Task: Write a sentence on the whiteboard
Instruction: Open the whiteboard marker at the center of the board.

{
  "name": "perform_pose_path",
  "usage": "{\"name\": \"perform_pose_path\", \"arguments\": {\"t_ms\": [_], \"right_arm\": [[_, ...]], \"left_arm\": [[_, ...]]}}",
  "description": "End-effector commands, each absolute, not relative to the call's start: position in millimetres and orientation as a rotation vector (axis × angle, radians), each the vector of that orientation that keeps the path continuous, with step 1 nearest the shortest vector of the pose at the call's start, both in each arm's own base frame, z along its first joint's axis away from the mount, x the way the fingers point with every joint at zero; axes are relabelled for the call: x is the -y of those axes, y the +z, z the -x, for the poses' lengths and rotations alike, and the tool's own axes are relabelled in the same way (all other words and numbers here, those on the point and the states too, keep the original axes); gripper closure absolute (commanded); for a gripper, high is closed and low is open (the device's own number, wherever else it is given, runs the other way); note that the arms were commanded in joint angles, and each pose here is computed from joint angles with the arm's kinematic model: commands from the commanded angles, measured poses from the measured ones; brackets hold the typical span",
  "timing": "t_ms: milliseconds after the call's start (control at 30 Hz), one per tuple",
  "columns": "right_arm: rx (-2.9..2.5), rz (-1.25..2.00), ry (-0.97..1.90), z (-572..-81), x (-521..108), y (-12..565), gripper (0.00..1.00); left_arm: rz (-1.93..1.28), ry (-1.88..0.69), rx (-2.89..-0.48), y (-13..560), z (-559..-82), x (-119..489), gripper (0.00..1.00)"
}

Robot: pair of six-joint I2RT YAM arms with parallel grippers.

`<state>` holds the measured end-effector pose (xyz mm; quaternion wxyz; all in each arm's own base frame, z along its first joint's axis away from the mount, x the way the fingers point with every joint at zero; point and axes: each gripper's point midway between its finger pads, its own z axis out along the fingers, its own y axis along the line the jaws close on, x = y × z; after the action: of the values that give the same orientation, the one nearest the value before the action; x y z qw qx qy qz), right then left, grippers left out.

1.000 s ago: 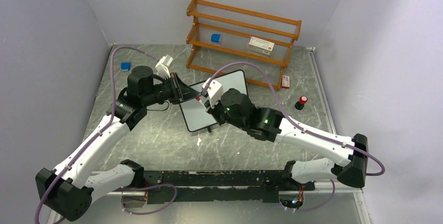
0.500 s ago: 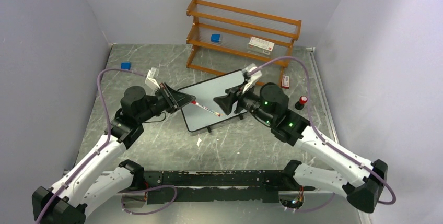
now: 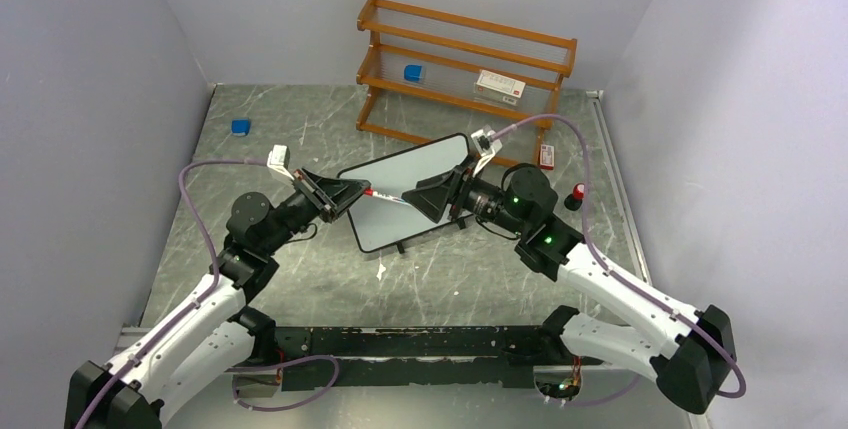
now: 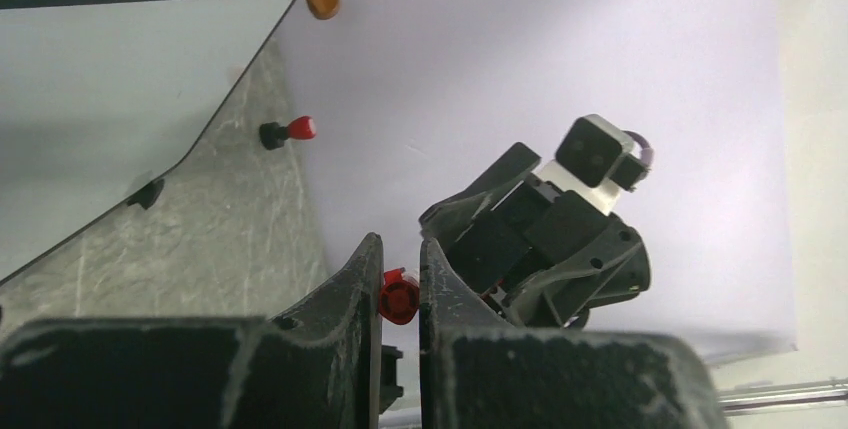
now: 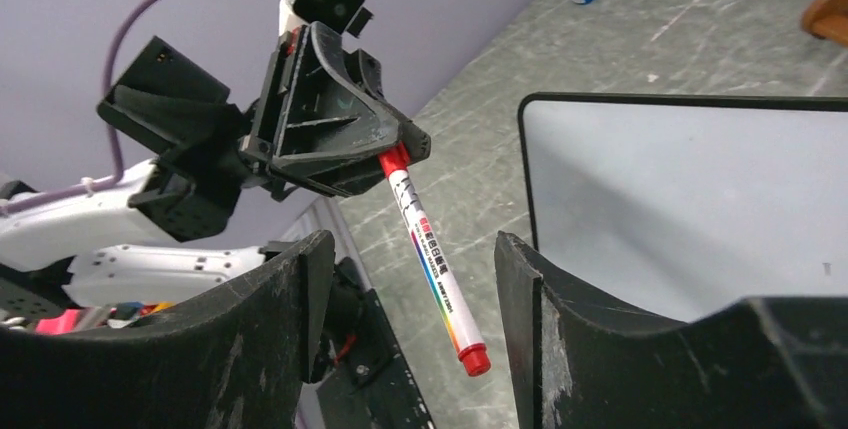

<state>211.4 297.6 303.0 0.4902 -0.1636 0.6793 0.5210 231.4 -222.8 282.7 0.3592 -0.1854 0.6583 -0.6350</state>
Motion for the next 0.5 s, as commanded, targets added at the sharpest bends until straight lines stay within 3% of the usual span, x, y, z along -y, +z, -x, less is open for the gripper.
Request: {"name": "perform_pose_path", "arguments": {"t_ms": [0, 467], "right_arm": [[-1.596, 0.396, 1.379, -205, -306, 316, 0.37], [-1.626, 0.468, 1.475, -200, -324, 313, 0.51]], "left_arm": [[0.472, -1.735, -1.558, 312, -229, 219, 0.95], [0.449, -1.778, -1.550, 317, -228, 224, 0.95]]}}
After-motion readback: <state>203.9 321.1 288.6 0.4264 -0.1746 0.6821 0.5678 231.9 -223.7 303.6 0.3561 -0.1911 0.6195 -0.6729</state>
